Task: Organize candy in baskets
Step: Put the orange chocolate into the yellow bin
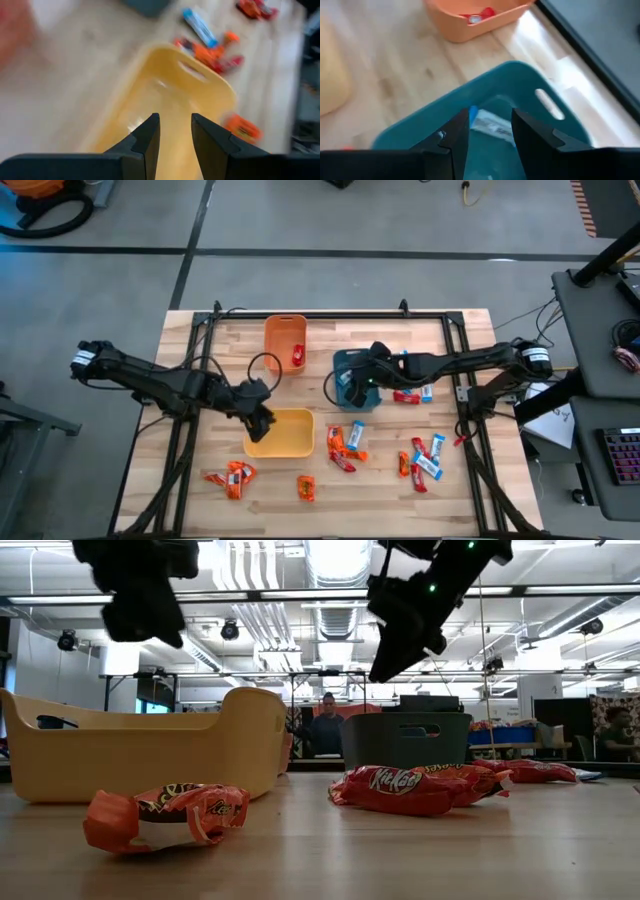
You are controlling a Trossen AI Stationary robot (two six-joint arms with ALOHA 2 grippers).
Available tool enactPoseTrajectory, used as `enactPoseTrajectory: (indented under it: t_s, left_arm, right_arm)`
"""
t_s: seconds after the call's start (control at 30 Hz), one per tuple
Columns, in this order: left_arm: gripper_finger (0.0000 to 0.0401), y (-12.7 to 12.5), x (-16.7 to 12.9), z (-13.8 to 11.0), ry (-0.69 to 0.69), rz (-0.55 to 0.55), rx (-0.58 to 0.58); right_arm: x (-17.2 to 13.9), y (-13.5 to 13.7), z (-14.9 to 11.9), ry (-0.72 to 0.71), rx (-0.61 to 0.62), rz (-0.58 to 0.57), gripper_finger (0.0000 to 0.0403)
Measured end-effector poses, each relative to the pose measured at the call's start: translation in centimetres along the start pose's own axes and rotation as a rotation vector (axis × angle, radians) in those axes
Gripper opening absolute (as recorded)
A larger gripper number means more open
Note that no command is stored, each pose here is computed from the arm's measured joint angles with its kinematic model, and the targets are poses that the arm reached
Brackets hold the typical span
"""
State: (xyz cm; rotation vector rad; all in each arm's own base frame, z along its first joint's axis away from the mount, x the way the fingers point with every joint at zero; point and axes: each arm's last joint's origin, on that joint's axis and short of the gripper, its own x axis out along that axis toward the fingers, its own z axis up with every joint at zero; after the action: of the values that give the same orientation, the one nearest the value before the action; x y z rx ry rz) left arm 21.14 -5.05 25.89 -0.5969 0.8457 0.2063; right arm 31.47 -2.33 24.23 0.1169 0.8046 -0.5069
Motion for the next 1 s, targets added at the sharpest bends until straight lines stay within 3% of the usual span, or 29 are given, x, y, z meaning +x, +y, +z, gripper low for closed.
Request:
enactPoseTrajectory:
  t_s: [0.13, 0.3, 0.5, 0.73, 1.0]
  left_arm:
    - [0.0095, -0.7, -0.6, -0.8, 0.105, -0.092, -0.119]
    - [0.0095, -2.4, -2.9, -1.3, 0.2, -0.071, -0.224]
    - [0.0095, -4.8, -4.9, -3.5, 0.252, 0.023, -0.267]
    - [0.0095, -6.5, -3.3, -7.9, 0.415, 0.154, -0.532]
    - [0.0098, -8.1, -1.8, -11.5, 0.465, 0.294, -0.651]
  right_arm:
    - [-0.6, 0.0, 0.0, 0.014, 0.0, 0.067, 0.0135]
    - [-0.9, 0.0, 0.1, 0.009, -0.008, 0.07, 0.013]
    - [-0.9, -0.1, -0.1, 0.03, -0.016, 0.065, 0.0135]
    - [-0.9, -0.1, -0.1, 0.03, -0.039, 0.066, 0.0141]
    - [-0.9, -0.1, -0.1, 0.027, -0.054, 0.067, 0.0143]
